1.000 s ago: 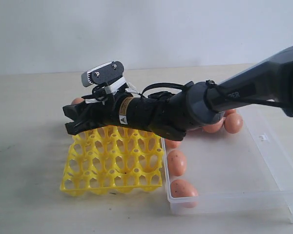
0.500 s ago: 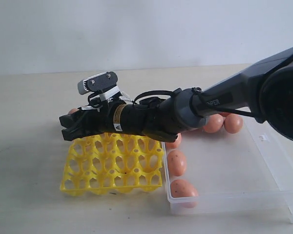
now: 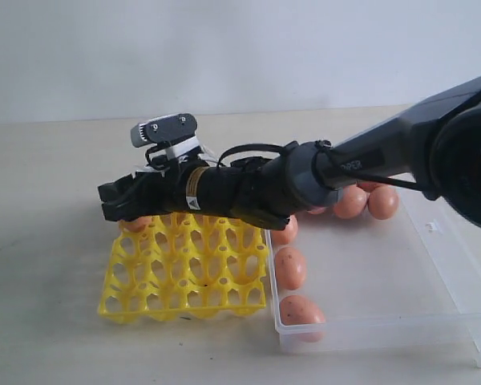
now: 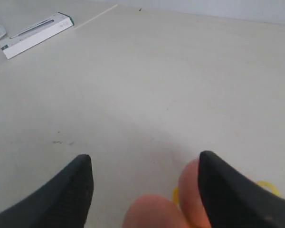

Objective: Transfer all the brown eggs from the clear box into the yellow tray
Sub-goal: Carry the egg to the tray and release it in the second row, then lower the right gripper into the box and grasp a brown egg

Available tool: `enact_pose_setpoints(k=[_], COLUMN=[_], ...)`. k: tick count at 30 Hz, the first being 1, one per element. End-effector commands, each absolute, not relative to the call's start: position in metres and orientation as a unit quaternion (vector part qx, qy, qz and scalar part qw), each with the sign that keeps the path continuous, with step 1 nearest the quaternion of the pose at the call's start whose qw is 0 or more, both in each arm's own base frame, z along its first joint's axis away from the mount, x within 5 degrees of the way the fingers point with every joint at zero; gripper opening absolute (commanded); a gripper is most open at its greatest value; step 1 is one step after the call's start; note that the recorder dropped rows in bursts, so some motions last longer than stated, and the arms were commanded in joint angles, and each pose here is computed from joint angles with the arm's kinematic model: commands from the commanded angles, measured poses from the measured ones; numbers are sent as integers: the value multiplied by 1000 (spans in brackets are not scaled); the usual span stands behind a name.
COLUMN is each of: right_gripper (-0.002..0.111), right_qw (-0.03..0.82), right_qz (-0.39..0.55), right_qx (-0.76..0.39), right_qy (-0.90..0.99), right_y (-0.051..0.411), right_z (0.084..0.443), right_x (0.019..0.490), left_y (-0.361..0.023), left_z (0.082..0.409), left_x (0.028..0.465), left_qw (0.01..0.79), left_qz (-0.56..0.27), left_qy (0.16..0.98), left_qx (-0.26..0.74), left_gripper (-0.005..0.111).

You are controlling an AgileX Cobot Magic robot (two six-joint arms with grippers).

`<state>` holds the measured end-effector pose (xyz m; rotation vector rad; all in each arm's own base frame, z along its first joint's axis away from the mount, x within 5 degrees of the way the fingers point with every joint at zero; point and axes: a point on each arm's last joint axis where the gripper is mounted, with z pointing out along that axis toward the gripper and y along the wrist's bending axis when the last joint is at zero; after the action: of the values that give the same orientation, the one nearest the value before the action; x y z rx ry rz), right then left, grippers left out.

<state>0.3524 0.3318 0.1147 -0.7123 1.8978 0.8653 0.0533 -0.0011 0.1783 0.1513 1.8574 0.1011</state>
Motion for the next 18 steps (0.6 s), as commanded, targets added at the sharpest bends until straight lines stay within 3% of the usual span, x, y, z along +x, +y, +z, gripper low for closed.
enact_pose_setpoints(k=[1,3,7,9,13,18], right_gripper=[62,62,62,62,62,62], right_qw=[470,443,290,218,166,92], right_qz=[288,160,26,1,-14,77], right_qx=[-218,-205,-224,-183,-163,-151], right_qy=[806,858,930,959,972,981], right_y=[310,271,203,173,156,173], right_z=[207,265,294,283,258,222], right_x=[352,335,307,305,304,294], left_y=[-1,-1,-1,-1,-1,-1], left_z=[181,181,181,181,181,181], left_x=[53,53,53,53,53,53], left_qw=[603,603,603,603,603,603], left_qz=[40,40,41,41,40,40], left_qy=[794,794,794,794,794,794], left_qx=[59,59,60,60,60,60], left_gripper=[0,0,0,0,0,0])
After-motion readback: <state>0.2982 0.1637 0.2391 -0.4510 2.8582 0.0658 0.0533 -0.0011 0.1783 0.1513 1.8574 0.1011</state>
